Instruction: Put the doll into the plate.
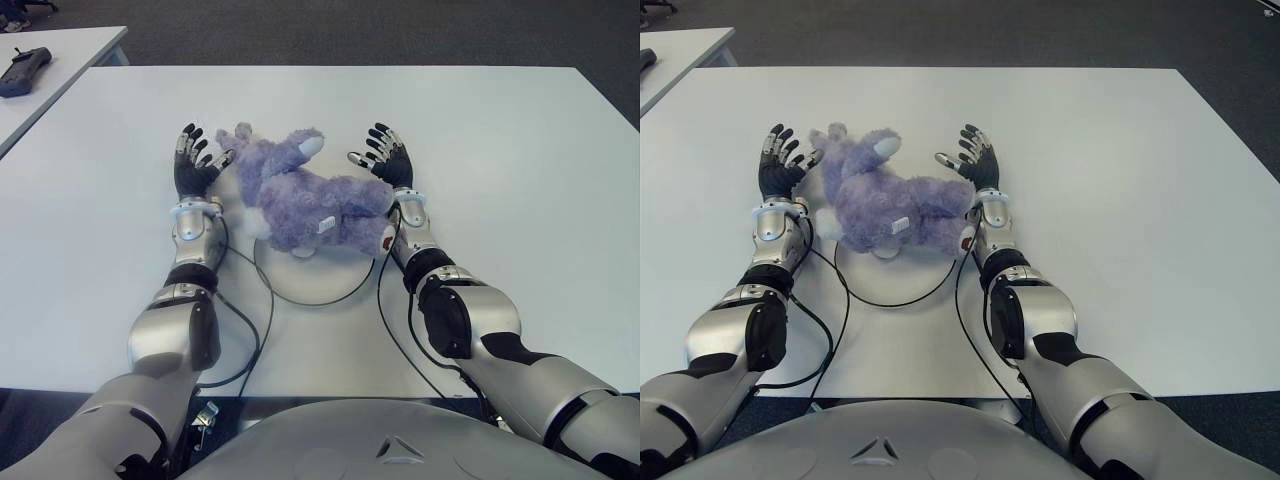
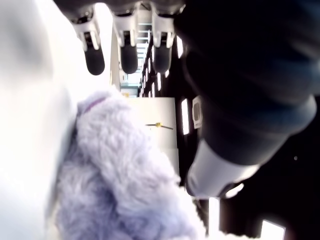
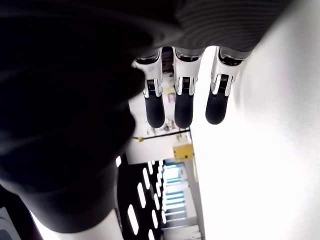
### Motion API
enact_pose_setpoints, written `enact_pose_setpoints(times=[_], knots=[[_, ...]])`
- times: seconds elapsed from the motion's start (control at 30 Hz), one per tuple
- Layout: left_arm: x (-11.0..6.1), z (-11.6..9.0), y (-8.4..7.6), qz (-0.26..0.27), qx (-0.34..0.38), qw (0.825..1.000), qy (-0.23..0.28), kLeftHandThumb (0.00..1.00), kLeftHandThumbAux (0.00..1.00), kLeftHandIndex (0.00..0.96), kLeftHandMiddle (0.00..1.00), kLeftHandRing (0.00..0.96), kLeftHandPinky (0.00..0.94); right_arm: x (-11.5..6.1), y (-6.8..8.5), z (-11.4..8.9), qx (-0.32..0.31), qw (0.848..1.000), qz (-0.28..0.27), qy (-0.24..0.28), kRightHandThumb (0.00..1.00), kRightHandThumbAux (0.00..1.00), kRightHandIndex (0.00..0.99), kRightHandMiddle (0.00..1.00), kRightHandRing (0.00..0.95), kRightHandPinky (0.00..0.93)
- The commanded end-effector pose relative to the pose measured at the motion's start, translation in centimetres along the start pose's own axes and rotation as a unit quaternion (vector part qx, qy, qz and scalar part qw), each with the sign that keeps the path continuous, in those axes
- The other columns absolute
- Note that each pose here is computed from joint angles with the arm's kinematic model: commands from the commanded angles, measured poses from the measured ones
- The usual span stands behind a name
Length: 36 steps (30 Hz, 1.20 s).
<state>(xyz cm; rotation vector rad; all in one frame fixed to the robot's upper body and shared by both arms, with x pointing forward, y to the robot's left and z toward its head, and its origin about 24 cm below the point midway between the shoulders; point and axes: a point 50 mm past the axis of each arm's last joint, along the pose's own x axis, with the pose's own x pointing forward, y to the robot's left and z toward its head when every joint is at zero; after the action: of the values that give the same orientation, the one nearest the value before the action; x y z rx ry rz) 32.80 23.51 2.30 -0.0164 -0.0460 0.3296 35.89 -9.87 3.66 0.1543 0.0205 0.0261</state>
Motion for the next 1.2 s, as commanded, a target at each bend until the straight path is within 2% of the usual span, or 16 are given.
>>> enact_pose_setpoints(times=[0.03,1.2], knots=[[-12.02,-11.68,0.45,0.041,-0.008,0.971,0.235,0.090,0.907,0.099,0.119,0.113,0.151,-7.36,0.86,-10.14,0.054,0.978,-0.040,0.198,0.048,0.946,0.133,0.176,0.166,0.176],[-12.17,-11.80,0.48,0.036,-0.006,0.970,0.239,0.097,0.889,0.093,0.113,0.108,0.149,-7.37,0.85,-10.11,0.057,0.979,-0.038,0.194,0.036,0.933,0.131,0.180,0.170,0.183]])
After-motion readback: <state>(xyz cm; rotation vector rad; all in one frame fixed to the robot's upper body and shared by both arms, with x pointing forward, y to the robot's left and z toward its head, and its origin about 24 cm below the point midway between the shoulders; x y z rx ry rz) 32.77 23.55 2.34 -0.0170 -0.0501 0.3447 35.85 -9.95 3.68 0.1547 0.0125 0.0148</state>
